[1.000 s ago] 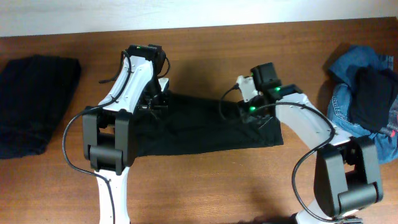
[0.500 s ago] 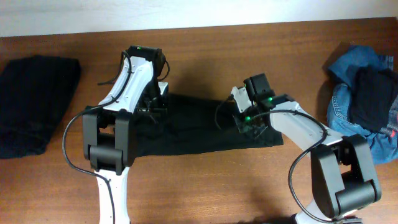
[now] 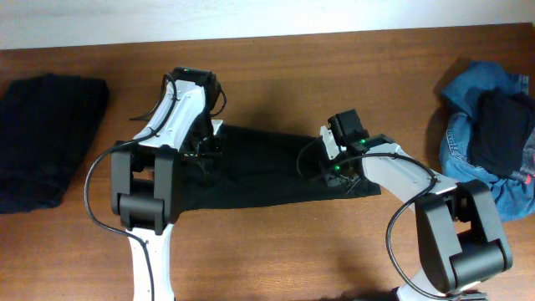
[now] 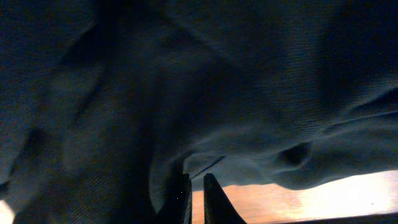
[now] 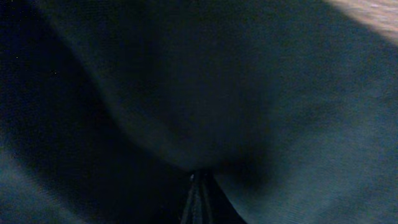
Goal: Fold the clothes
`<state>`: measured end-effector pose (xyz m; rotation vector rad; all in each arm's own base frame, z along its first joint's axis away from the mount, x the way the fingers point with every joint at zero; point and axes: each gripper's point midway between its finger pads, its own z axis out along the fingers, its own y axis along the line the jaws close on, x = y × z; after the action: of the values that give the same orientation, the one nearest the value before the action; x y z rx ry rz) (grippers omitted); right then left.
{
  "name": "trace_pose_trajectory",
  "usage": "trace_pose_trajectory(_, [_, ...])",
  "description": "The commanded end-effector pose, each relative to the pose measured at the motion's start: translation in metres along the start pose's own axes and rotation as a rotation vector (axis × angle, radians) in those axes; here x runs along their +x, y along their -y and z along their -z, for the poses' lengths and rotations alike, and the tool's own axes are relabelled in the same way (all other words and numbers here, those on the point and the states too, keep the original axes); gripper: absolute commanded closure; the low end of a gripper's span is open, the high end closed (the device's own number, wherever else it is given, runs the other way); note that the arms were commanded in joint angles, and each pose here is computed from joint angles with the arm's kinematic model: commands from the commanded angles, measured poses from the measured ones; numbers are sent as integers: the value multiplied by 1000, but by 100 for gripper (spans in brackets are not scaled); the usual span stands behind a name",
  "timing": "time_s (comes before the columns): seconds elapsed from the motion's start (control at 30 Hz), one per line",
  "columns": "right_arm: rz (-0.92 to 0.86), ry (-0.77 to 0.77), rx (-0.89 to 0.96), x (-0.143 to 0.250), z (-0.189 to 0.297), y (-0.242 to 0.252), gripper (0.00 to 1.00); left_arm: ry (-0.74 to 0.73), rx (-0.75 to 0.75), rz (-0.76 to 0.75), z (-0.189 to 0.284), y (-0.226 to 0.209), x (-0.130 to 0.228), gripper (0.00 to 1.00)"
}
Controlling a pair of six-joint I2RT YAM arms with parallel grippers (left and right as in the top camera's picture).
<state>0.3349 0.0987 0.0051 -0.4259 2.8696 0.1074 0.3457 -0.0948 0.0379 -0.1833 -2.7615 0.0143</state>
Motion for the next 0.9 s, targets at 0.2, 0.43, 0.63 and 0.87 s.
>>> trace_pose_trajectory(0.2, [-86, -53, 119, 16, 0, 42, 94, -14, -17, 67, -5, -29, 8, 93])
trace_pose_trajectory(0.43, [-216, -78, 141, 30, 4, 84, 96, -37, 2, 87, -18, -35, 12, 99])
trace_pose_trajectory(0.63, [-256, -43, 124, 20, 9, 95, 96, 25, 119, 43, 4, -13, 9, 100])
trace_pose_trajectory(0.87, [-250, 11, 15, -6, 22, 79, 96, 254, 158, 28, 66, -5, 4, 99])
